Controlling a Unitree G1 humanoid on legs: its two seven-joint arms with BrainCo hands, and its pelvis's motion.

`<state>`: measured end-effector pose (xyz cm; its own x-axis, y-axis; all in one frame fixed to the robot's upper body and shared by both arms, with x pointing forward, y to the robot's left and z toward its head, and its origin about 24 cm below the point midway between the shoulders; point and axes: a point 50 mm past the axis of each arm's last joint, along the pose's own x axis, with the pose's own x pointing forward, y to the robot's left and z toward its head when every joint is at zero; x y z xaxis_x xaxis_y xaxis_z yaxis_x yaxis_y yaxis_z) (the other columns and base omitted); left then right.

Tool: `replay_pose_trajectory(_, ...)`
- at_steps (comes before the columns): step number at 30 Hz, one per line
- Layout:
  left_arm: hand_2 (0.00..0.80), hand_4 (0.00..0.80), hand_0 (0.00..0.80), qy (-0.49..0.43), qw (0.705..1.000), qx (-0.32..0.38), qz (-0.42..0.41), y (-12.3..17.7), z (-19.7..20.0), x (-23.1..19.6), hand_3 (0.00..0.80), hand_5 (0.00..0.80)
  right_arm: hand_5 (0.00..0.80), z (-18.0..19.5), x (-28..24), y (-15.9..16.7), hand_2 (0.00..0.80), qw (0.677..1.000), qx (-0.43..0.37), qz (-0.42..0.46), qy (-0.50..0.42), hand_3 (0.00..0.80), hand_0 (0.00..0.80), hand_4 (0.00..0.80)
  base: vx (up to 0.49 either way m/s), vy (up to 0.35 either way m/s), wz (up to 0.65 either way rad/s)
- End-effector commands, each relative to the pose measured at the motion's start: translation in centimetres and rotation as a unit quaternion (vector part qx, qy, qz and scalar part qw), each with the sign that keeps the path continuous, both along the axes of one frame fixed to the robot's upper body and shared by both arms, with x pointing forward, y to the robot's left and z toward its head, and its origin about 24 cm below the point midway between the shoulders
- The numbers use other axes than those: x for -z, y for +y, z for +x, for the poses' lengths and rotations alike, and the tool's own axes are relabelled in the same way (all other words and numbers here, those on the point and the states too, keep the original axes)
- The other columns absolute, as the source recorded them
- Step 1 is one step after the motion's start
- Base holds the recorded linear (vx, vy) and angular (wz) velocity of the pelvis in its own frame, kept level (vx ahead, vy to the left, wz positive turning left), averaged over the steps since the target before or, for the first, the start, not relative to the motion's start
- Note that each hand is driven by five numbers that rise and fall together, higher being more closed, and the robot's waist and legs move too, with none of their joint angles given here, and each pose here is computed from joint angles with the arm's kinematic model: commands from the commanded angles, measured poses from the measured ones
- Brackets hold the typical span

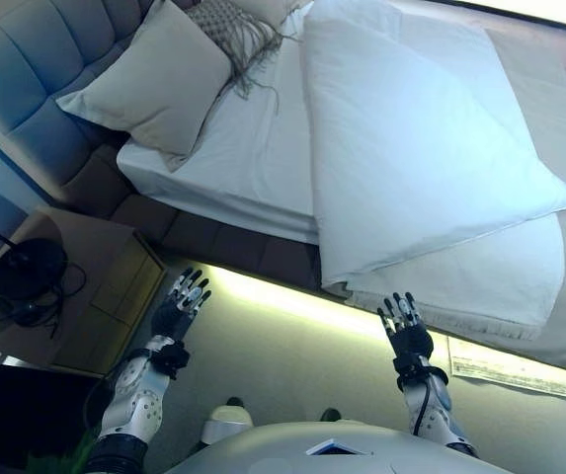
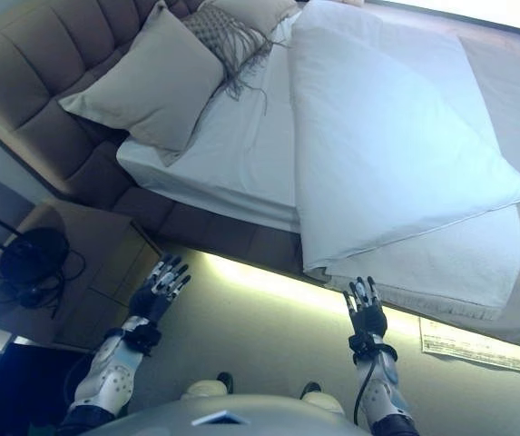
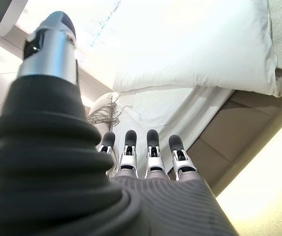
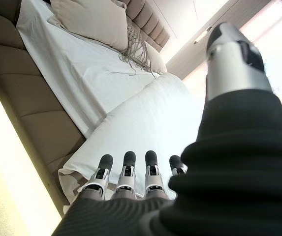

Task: Make the bed neatly

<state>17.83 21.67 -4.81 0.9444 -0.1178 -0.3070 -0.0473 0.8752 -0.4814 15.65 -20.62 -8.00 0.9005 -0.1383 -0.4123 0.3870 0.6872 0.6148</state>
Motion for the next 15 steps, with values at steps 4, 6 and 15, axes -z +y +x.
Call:
replay_pose_trajectory(4, 0.0, 0.0, 0.0, -0.067, 0.998, 0.01, 0.02, 1.1, 1.4, -2.1, 0.0, 0.0, 0.0, 1.1, -1.8, -0.8, 0.0, 0.998, 0.009, -0.01, -0.06, 0.0, 0.0, 0.0, 0.0, 0.0, 0.0)
replay_pose_trajectory(6, 0.0, 0.0, 0.0, -0.06, 0.998, -0.003, 0.021, 1.4, 1.1, -2.0, 0.0, 0.0, 0.0, 1.2, -1.7, -0.8, 0.0, 0.998, 0.004, -0.01, -0.059, 0.0, 0.0, 0.0, 0.0, 0.0, 0.0)
replay_pose_trajectory(15, 0.0, 0.0, 0.0, -0.055, 0.995, -0.029, 0.077, 2.3, 0.5, -1.9, 0.0, 0.0, 0.0, 0.7, -1.6, -0.8, 0.0, 0.998, -0.048, -0.017, -0.042, 0.0, 0.0, 0.0, -0.001, -0.015, -0.06)
